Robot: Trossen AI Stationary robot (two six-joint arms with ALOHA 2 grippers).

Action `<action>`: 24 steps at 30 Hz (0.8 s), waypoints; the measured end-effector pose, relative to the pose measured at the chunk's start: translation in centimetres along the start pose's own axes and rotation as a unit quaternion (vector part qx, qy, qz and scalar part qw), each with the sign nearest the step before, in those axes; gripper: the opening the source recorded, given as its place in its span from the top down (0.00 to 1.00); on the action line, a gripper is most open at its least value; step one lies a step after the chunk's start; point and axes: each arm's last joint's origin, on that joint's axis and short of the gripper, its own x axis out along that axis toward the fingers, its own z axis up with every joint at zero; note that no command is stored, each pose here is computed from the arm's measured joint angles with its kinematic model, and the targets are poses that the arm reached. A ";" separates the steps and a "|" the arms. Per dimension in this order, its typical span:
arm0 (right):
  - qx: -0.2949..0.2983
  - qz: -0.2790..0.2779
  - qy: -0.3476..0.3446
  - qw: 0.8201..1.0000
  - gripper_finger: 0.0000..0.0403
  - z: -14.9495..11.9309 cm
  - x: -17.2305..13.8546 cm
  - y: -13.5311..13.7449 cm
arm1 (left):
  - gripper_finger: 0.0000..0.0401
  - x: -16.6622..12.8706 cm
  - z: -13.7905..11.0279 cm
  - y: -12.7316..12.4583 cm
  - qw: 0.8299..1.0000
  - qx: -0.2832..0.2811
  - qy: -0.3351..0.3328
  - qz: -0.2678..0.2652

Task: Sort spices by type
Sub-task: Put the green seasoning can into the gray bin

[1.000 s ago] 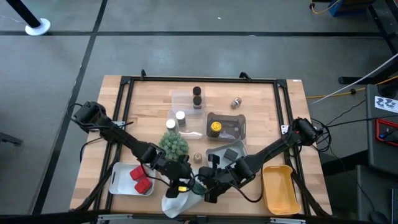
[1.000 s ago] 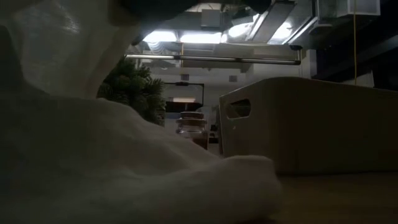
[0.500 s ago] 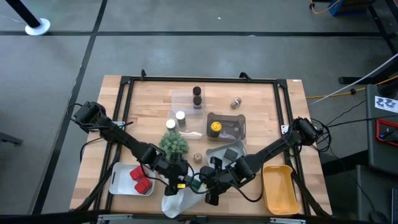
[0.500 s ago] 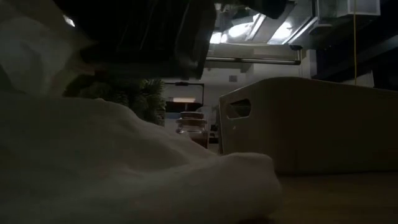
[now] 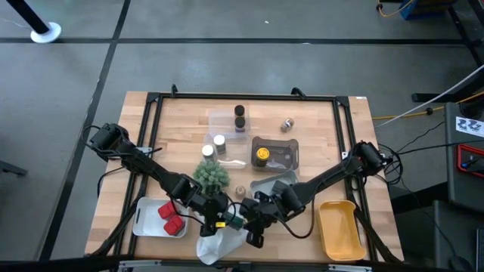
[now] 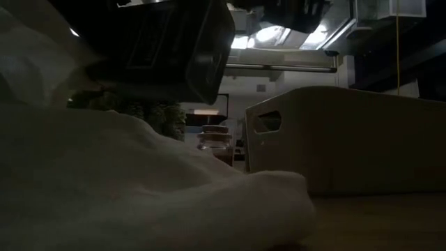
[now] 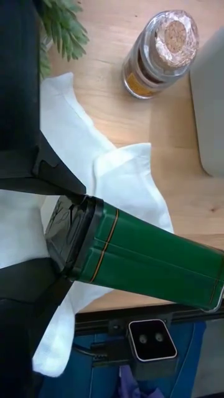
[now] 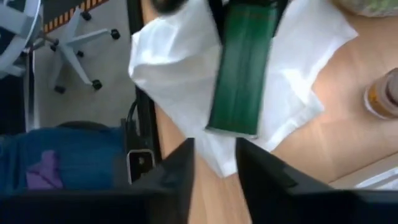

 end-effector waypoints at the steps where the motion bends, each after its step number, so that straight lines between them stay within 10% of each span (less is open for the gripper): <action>1: 0.003 -0.002 -0.002 1.000 0.66 0.2 0.0 -0.2 | 0.68 0.0 0.0 0.0 1.000 0.000 0.000 0.000; 10: 0.003 0.017 -0.059 0.998 0.43 2.0 0.0 -0.5 | 0.68 0.0 0.0 0.0 1.000 0.000 0.001 0.001; 24: -0.036 -0.015 -0.082 0.996 0.40 2.0 0.0 -0.7 | 0.68 0.0 0.5 -0.3 1.000 -0.003 -0.026 -0.017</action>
